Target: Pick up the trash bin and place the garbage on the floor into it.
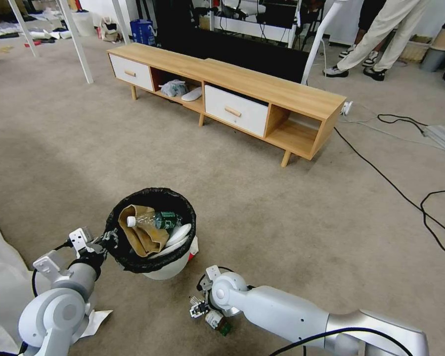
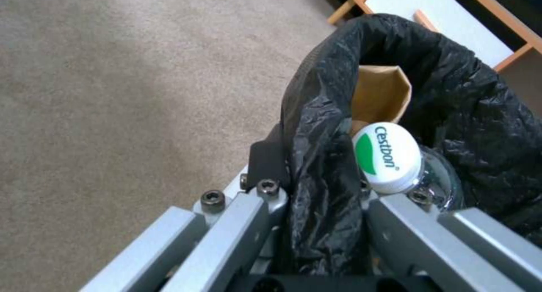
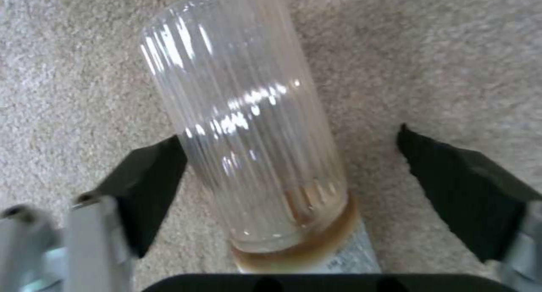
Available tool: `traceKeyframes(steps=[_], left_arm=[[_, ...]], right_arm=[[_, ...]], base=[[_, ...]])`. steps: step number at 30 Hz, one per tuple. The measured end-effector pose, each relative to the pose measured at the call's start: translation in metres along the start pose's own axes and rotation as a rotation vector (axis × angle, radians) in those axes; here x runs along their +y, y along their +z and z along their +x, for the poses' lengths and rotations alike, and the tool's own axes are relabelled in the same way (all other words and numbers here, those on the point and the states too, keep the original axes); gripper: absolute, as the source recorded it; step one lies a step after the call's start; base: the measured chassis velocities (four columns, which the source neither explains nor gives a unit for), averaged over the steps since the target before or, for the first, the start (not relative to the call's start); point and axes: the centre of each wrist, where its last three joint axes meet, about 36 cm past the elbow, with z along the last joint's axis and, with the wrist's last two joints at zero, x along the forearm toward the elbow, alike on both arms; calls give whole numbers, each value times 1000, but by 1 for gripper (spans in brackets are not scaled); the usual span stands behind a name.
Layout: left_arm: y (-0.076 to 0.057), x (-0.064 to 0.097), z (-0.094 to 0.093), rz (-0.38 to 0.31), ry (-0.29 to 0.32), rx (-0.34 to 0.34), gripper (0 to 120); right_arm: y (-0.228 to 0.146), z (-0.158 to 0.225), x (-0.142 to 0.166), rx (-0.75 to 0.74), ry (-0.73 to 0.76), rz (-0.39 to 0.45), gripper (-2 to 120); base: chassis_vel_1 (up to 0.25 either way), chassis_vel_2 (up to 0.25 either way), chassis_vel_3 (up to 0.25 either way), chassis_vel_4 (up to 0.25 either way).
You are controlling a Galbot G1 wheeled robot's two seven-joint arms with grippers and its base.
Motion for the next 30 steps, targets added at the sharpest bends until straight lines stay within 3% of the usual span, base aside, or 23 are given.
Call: traceKeyframes(steps=[1, 4, 14, 16, 23, 30], left_arm=[[0, 0, 0, 0, 0, 0, 0], [1, 0, 0, 0, -1, 0, 0], [2, 0, 1, 1, -1, -1, 0], [1, -1, 1, 1, 1, -4, 0], [1, -2, 1, 1, 3, -5, 0], [2, -3, 2, -1, 4, -4, 0]], right_arm=[[0, 0, 0, 0, 0, 0, 93], [0, 1, 1, -3, 3, 8, 77], [3, 2, 8, -1, 8, 25, 54], [4, 3, 16, 4, -11, 31, 44], [7, 5, 25, 10, -18, 42, 30], [4, 14, 33, 3, -26, 47, 28]], base=[[0, 0, 0, 0], [0, 0, 0, 0], [0, 0, 0, 0], [0, 0, 0, 0], [0, 0, 0, 0], [0, 0, 0, 0]])
